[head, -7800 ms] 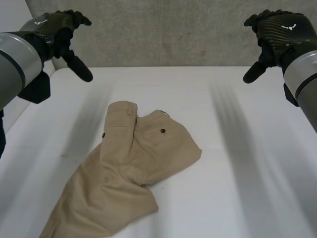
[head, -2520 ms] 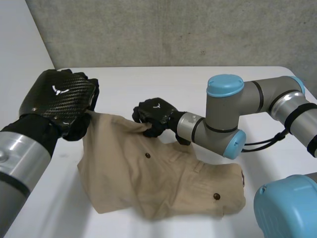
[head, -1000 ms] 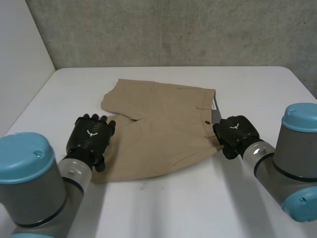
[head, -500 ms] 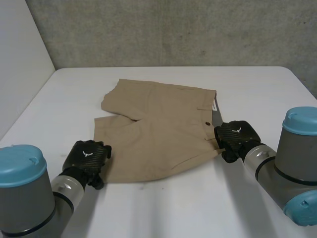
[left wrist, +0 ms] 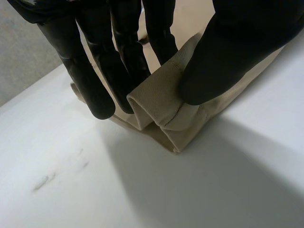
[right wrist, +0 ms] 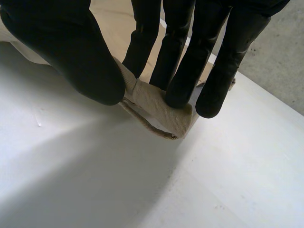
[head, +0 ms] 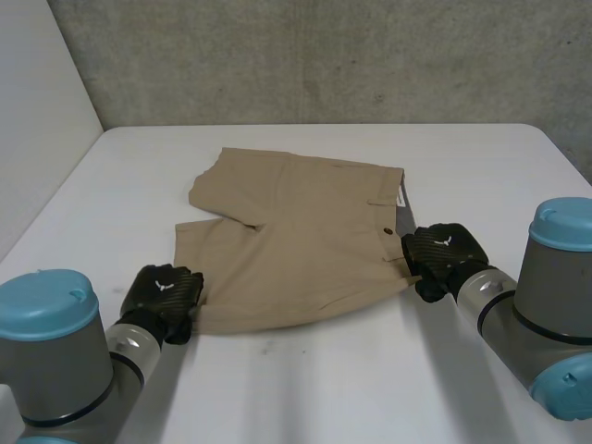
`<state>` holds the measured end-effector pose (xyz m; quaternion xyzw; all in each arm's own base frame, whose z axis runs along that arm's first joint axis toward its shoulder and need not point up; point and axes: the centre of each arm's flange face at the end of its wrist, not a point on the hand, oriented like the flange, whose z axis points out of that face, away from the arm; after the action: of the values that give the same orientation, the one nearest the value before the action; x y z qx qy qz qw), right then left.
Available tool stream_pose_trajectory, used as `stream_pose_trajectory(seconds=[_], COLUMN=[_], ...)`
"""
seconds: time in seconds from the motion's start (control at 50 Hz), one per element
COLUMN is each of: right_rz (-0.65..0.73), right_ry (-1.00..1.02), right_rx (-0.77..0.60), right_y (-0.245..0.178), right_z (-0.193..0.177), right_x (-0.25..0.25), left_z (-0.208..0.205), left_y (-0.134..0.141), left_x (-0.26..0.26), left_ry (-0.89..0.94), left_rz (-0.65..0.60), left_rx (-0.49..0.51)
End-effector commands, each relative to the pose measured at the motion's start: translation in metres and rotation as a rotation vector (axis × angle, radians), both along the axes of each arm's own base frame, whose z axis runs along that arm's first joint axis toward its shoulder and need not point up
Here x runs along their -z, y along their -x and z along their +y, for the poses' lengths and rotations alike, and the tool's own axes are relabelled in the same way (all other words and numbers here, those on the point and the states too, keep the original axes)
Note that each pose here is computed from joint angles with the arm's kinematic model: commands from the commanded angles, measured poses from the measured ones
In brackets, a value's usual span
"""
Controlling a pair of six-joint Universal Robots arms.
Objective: Fold the shorts.
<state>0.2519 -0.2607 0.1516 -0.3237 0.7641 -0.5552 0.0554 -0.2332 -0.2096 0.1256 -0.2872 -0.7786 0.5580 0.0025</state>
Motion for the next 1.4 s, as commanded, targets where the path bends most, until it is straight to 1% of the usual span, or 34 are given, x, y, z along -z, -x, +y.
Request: stream_pose_trajectory(seconds=[0.02,0.08,0.1,0.14,0.18,0.24,0.26,0.34,0.4,0.42,0.5,0.54,0.56,0.62,0.64,0.66,0.68,0.74,0.76,0.8,0.82,0.86,0.92,0.98,1.02,1.06,1.08,1.14,1.2,1.26,1.3,1.34,1.36,1.4], right_rz=[0.087,0.176,0.239,0.302,0.393,0.479,0.534,0.645,0.670,0.664,0.602,0.564,0.520,0.472,0.444,0.434,0.427,0.422,0.426,0.431,0.433,0.435,0.426,0.425,0.443,0.452,0.463,0.469,0.454,0.394,0.312,0.251,0.191,0.141], right_ry=[0.047,0.065,0.056,0.043,0.001,-0.053,-0.096,-0.207,-0.202,-0.180,-0.084,-0.063,-0.065,-0.067,-0.055,-0.047,-0.035,0.022,0.045,0.119,0.145,0.231,0.321,0.470,0.577,0.637,0.682,0.723,0.713,0.695,0.670,0.638,0.596,0.533], right_rx=[-0.050,-0.086,-0.114,-0.139,-0.183,-0.236,-0.279,-0.381,-0.386,-0.379,-0.336,-0.313,-0.280,-0.240,-0.208,-0.194,-0.179,-0.125,-0.108,-0.076,-0.064,-0.030,-0.011,-0.002,0.001,0.007,0.030,0.047,0.072,0.090,0.111,0.115,0.108,0.087], right_y=[0.000,0.004,0.007,0.011,0.016,0.024,0.030,0.049,0.057,0.059,0.055,0.051,0.048,0.039,0.034,0.031,0.028,0.015,0.010,-0.004,-0.008,-0.017,-0.025,-0.038,-0.045,-0.049,-0.050,-0.053,-0.053,-0.050,-0.041,-0.037,-0.033,-0.030], right_z=[0.005,0.013,0.019,0.024,0.036,0.053,0.068,0.100,0.100,0.095,0.074,0.064,0.050,0.026,0.010,0.003,-0.002,-0.022,-0.029,-0.045,-0.051,-0.068,-0.086,-0.106,-0.119,-0.126,-0.134,-0.140,-0.140,-0.134,-0.124,-0.114,-0.103,-0.091], right_x=[-0.016,-0.027,-0.031,-0.032,-0.032,-0.035,-0.037,-0.041,-0.047,-0.050,-0.064,-0.066,-0.063,-0.054,-0.051,-0.050,-0.050,-0.049,-0.047,-0.041,-0.039,-0.032,-0.022,-0.010,-0.001,0.004,0.011,0.018,0.019,0.006,-0.015,-0.028,-0.038,-0.043], left_z=[0.008,0.023,0.027,0.036,0.051,0.074,0.080,0.108,0.112,0.110,0.076,0.050,0.041,0.002,-0.009,-0.018,-0.039,-0.068,-0.086,-0.101,-0.119,-0.138,-0.159,-0.179,-0.186,-0.194,-0.197,-0.205,-0.203,-0.188,-0.180,-0.171,-0.168,-0.160], left_y=[-0.002,-0.006,-0.008,-0.011,-0.017,-0.024,-0.025,-0.028,-0.026,-0.025,-0.016,-0.006,-0.002,0.013,0.016,0.019,0.026,0.039,0.050,0.062,0.069,0.077,0.092,0.106,0.111,0.117,0.118,0.122,0.127,0.134,0.136,0.132,0.130,0.125], left_x=[-0.024,-0.038,-0.042,-0.048,-0.056,-0.065,-0.067,-0.076,-0.080,-0.081,-0.085,-0.083,-0.083,-0.088,-0.090,-0.091,-0.090,-0.089,-0.086,-0.081,-0.076,-0.067,-0.052,-0.033,-0.025,-0.020,-0.019,-0.022,-0.024,-0.016,-0.021,-0.035,-0.039,-0.042], left_ry=[0.044,0.023,0.014,-0.012,-0.062,-0.149,-0.169,-0.288,-0.326,-0.318,-0.215,-0.152,-0.128,-0.023,0.005,0.027,0.068,0.133,0.172,0.205,0.234,0.266,0.330,0.409,0.447,0.509,0.534,0.620,0.660,0.632,0.628,0.620,0.615,0.596], left_rz=[0.020,-0.014,-0.030,-0.067,-0.127,-0.196,-0.205,-0.214,-0.195,-0.186,-0.146,-0.132,-0.127,-0.110,-0.107,-0.107,-0.109,-0.106,-0.104,-0.103,-0.111,-0.135,-0.194,-0.250,-0.258,-0.253,-0.245,-0.205,-0.176,-0.175,-0.172,-0.171,-0.170,-0.169], left_rx=[0.010,0.033,0.039,0.053,0.079,0.130,0.148,0.250,0.294,0.297,0.266,0.254,0.250,0.215,0.202,0.187,0.154,0.112,0.092,0.081,0.065,0.056,0.077,0.095,0.097,0.089,0.082,0.055,0.045,0.086,0.100,0.101,0.101,0.104])
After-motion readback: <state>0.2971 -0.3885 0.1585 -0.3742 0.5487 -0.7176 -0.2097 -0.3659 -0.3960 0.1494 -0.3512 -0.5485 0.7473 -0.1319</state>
